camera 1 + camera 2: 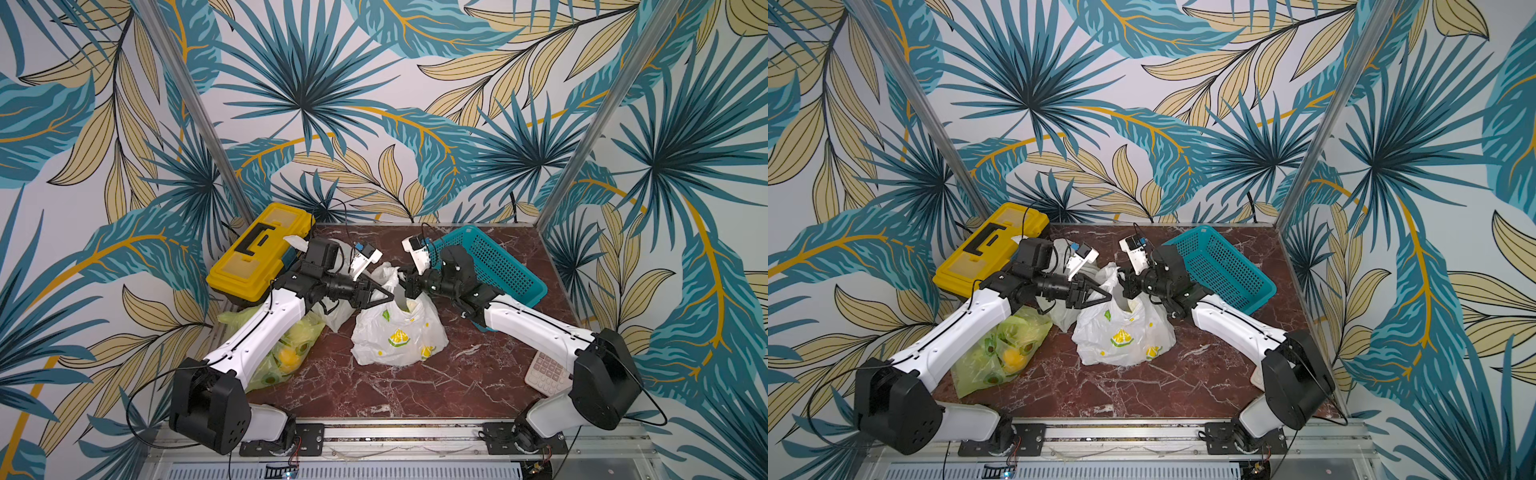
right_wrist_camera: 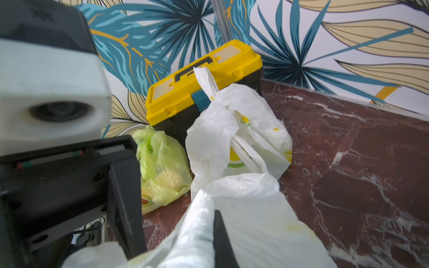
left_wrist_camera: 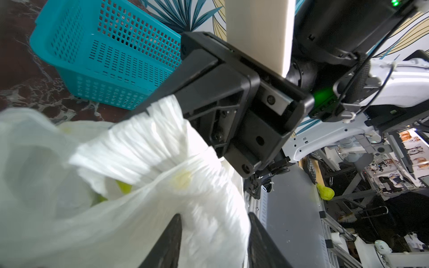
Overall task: Place the pears into plastic bags & tie knots
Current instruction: Tie the plastic bag at the center of the board.
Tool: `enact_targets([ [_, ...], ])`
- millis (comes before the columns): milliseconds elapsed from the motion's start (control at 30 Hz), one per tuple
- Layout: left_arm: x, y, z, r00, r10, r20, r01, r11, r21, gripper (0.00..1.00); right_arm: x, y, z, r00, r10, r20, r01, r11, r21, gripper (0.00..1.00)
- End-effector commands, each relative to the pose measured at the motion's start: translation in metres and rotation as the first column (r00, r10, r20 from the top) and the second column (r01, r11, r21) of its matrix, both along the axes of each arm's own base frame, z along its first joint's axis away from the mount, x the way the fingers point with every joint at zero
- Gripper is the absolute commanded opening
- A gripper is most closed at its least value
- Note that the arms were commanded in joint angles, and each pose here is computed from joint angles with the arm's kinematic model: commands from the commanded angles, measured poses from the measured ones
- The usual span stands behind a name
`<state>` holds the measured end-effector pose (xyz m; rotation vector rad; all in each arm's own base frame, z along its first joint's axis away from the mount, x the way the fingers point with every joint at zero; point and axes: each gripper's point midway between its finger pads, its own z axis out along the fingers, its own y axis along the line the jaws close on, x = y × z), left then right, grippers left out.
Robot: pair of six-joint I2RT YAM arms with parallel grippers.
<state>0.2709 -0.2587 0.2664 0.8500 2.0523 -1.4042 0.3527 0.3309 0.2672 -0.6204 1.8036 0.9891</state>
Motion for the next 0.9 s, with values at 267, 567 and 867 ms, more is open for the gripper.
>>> enact_targets([
  [267, -0.004, -0.005, 0.038, 0.998, 0.010, 0.055, -0.007, 0.998, -0.058, 0.46, -0.018, 0.010, 0.010, 0.989, 0.086, 0.123, -0.107, 0.978, 0.180, 0.00],
  [567, 0.013, 0.047, 0.056, 0.969, 0.214, 0.123, -0.207, 0.976, -0.068, 0.45, -0.020, 0.017, 0.018, 0.977, 0.123, 0.176, -0.161, 0.962, 0.221, 0.00],
  [867, 0.044, 0.030, 0.011, 0.961, 0.247, 0.125, -0.239, 0.968, -0.070, 0.44, -0.021, 0.015, 0.026, 0.980, 0.117, 0.164, -0.156, 0.956, 0.250, 0.00],
])
